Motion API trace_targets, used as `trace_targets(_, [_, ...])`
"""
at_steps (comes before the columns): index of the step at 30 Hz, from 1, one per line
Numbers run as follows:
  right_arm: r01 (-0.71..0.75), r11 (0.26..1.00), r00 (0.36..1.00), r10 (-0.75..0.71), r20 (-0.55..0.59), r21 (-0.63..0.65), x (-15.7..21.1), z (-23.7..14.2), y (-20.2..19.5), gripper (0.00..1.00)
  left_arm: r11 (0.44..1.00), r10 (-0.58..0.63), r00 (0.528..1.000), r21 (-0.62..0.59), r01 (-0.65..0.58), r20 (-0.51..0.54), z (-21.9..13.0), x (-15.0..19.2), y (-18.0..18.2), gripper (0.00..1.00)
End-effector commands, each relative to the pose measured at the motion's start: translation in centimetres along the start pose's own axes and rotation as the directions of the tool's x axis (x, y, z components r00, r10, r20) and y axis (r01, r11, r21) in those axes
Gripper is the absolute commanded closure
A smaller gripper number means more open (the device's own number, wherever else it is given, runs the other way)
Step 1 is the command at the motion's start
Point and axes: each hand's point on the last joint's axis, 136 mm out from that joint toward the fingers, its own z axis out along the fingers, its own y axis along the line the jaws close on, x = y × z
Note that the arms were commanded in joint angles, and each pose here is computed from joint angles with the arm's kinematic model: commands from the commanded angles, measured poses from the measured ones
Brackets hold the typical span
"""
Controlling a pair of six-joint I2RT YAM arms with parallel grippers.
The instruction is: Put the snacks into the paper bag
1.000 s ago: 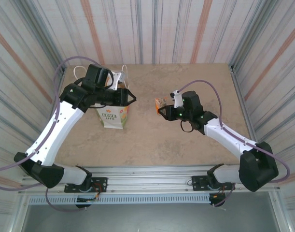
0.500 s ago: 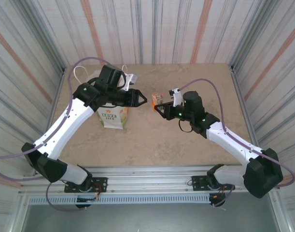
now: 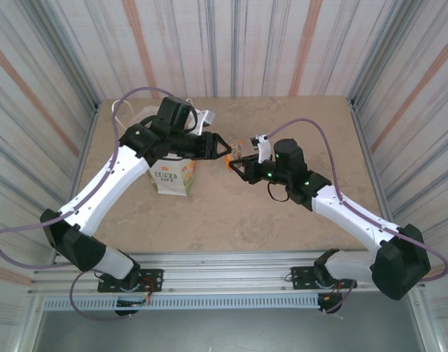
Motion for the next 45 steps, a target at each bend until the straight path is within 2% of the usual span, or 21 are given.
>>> trace_targets(1, [0.070, 0.997, 0.996, -0.069, 0.065, -0.016, -2.3, -0.7, 1.5, 0.58, 1.000, -0.004, 1.000, 0.016, 0.004, 0.006, 0.2, -0.4, -0.5, 0.37])
trace_targets(7, [0.096, 0.995, 0.993, -0.094, 0.077, -0.020, -2.8, -0.6, 2.3, 0.58, 1.000, -0.026, 1.000, -0.001, 0.026, -0.016, 1.2, -0.3, 0.3, 0.37])
trace_targets(13, [0.113, 0.993, 0.991, -0.111, 0.081, -0.022, -3.0, -0.5, 2.6, 0.58, 0.999, -0.030, 0.999, 0.015, 0.031, -0.032, 2.0, -0.4, 0.2, 0.43])
trace_targets(24, [0.141, 0.990, 0.988, -0.138, 0.076, -0.032, -2.9, -0.4, 3.3, 0.57, 0.999, -0.018, 1.000, 0.026, 0.018, -0.022, 1.9, -0.6, 0.0, 0.62])
trace_targets(28, [0.143, 0.990, 0.987, -0.141, 0.072, -0.016, -2.8, -0.6, 3.0, 0.53, 1.000, 0.005, 1.000, 0.018, -0.005, 0.006, 1.3, -1.0, -0.2, 0.71])
trace_targets(31, [0.142, 0.990, 0.986, -0.141, 0.084, 0.003, -3.0, -1.0, 2.8, 0.43, 1.000, 0.020, 0.999, 0.021, -0.021, 0.035, 0.6, -1.5, -0.5, 0.79])
trace_targets(36, [0.149, 0.988, 0.981, -0.153, 0.122, 0.046, -3.7, -2.1, 2.4, 0.31, 0.999, 0.037, 0.995, 0.010, -0.038, 0.093, -1.5, -2.6, -0.5, 0.85])
trace_targets(40, [0.136, 0.989, 0.980, -0.144, 0.141, 0.062, -3.6, -2.9, 1.8, 0.29, 0.998, 0.066, 0.985, -0.029, -0.062, 0.162, -4.3, -3.8, -0.2, 0.87])
trace_targets(45, [0.117, 0.992, 0.985, -0.123, 0.123, 0.056, -3.1, -3.1, 1.4, 0.29, 0.989, 0.110, 0.957, -0.124, -0.079, 0.269, -9.4, -5.2, 1.0, 0.88])
